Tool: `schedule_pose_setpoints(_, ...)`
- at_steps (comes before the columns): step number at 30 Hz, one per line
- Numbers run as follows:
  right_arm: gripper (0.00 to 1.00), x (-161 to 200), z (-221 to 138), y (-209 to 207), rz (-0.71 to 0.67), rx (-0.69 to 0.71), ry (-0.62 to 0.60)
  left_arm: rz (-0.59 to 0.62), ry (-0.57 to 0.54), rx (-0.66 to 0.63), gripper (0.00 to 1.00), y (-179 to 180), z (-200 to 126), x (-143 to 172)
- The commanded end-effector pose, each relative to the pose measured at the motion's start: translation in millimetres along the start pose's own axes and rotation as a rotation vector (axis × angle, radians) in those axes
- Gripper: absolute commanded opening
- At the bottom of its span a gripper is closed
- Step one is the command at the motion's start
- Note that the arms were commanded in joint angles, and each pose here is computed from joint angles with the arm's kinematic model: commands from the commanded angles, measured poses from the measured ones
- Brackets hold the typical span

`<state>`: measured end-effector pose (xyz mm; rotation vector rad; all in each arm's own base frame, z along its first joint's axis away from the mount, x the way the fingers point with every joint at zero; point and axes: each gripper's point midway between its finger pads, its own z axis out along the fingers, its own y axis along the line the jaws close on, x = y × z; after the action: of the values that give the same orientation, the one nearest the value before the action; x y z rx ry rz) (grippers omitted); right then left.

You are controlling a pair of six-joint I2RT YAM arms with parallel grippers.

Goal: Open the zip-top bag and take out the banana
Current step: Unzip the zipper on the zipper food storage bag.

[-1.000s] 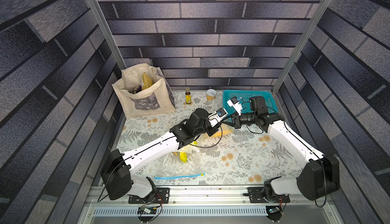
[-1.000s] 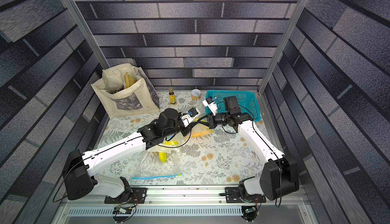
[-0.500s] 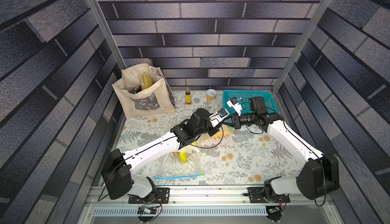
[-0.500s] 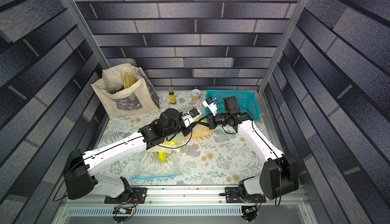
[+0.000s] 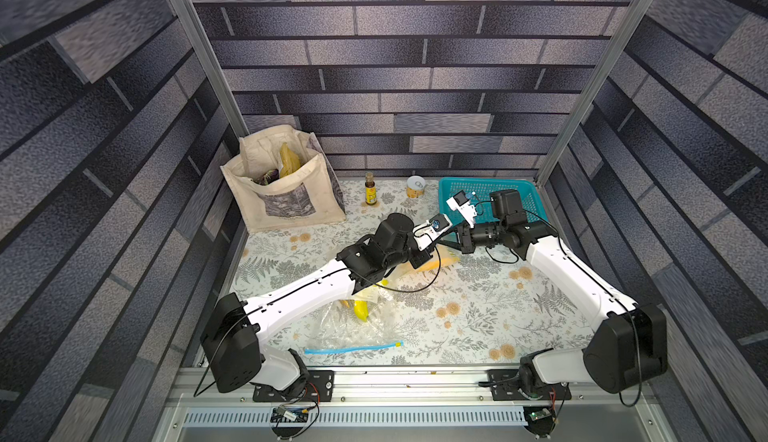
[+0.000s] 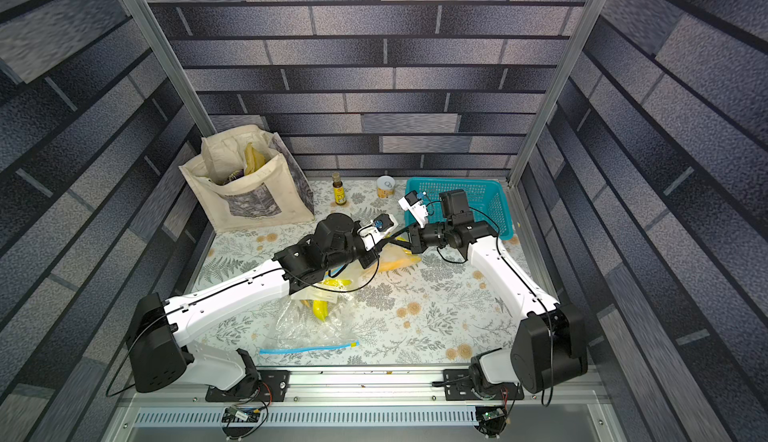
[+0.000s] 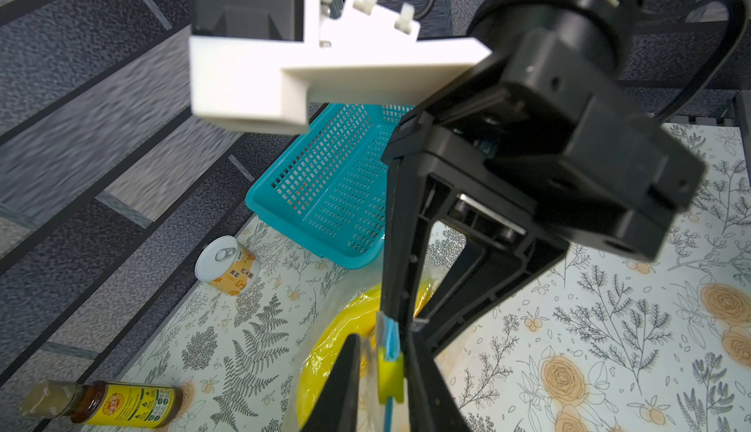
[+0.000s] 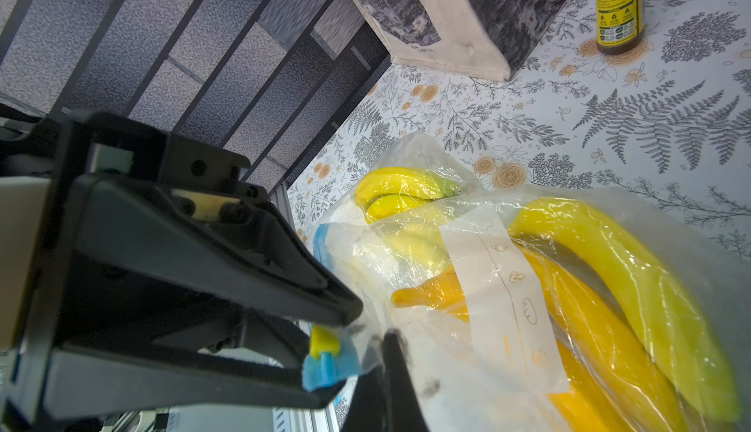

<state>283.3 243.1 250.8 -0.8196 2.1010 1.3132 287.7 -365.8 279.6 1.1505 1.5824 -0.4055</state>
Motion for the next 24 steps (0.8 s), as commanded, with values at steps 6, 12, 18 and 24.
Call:
schedule_pose_setpoints(6, 0.00, -7.9, -5.2, 12.8, -0.008, -0.043, 0.001, 0.028, -0.008, -0.029, 0.13, 5.3, -2.9, -7.9)
schedule_pose_setpoints(12, 0.00, -2.5, -5.4, 13.9, 0.001, -0.047, 0.019, 0.038, -0.004, -0.043, 0.07, 7.8, -7.1, -6.7)
schedule_pose_setpoints(18, 0.00, 5.3, -5.1, 11.1, 0.014, -0.037, 0.048, 0.042, -0.007, -0.058, 0.04, 10.9, -11.2, -6.8)
schedule_pose_setpoints(24, 0.00, 5.2, -9.0, 3.9, 0.028, -0.004, 0.039, 0.043, 0.007, -0.067, 0.04, 12.7, -18.1, -1.6)
